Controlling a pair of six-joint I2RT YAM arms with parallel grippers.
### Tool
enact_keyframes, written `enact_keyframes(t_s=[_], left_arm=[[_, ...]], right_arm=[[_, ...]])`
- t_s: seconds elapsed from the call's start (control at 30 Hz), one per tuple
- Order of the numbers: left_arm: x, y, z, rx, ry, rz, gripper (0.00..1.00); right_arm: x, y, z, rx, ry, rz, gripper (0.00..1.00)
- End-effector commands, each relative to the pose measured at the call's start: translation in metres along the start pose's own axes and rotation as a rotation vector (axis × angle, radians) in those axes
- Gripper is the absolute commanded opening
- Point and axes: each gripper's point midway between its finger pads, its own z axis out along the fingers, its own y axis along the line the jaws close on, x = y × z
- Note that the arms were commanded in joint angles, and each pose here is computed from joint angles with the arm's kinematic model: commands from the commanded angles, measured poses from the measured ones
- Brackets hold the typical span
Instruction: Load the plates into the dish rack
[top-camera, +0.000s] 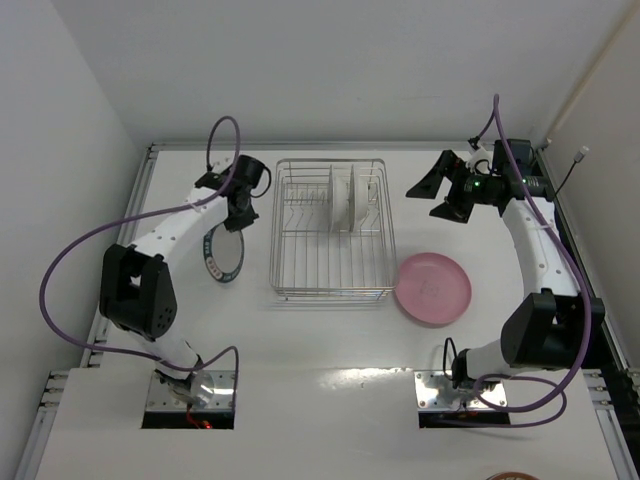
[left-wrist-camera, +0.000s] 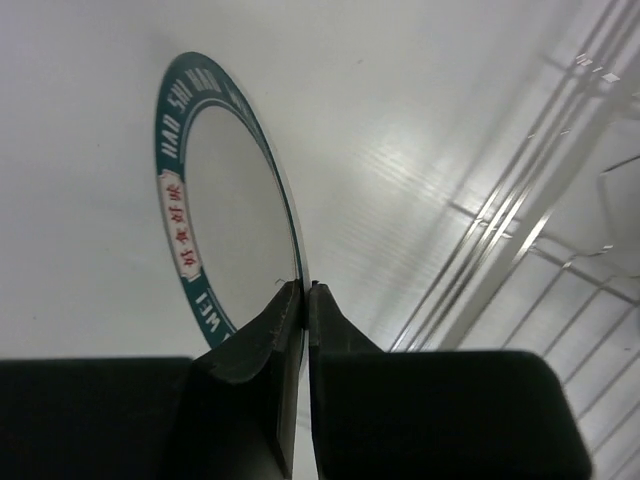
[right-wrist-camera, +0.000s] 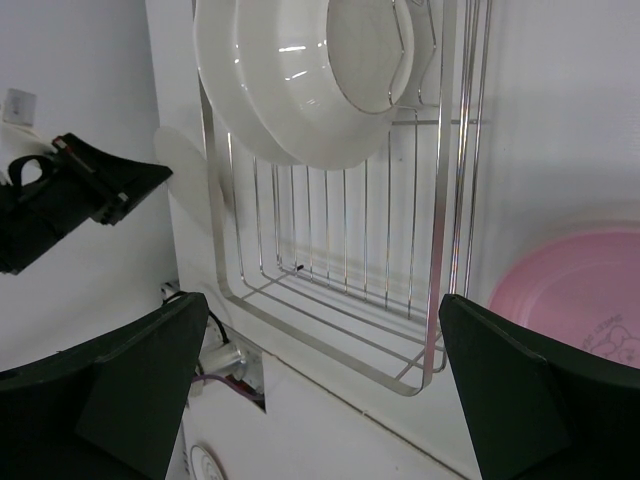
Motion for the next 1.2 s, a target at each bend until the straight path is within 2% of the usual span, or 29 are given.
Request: enact_keyframes(t_s=[0.0, 0.13, 0.47, 0.57, 0.6, 0.8, 0.97, 1.17], left_arm=[[-0.039, -0.01, -0.033, 0.074, -0.09, -0.066, 0.0], [-0.066, -0.023, -0.059, 0.165, -0.162, -0.071, 0.0], [-0.136, -0.036, -0.113, 0.271, -0.344, -0.089, 0.0], [-0.17, -0.06, -0.143, 0.416, -0.432, -0.1, 0.0], [-0.182, -0.079, -0.161, 0.532, -0.477, -0.077, 0.0], [-0.203, -0.135, -0.221, 0.903, -0.575, -0.074, 0.0], [-0.182, -0.182, -0.239, 1.165, -0.518, -0.02, 0.0], [-0.154, -0.206, -0.221, 1.288, -0.39, 0.006, 0.0]], right_arm=[[-0.004, 0.009, 0.0, -0.031, -0.009, -0.017, 1.0], [-0.004, 0.007, 0.002, -0.028, -0.002, -0.011, 1.0], [-0.005, 0.009, 0.002, -0.039, -0.005, -0.017, 1.0], [-0.005, 0.009, 0.002, -0.039, -0.005, -0.017, 1.0], [-0.005, 0.009, 0.002, -0.039, -0.005, -0.017, 1.0], [-0.003, 0.007, 0.003, -0.036, 0.001, -0.011, 1.0], [-0.003, 0.007, 0.003, -0.036, 0.001, -0.011, 1.0], [-0.003, 0.007, 0.003, -0.036, 0.001, -0.011, 1.0]])
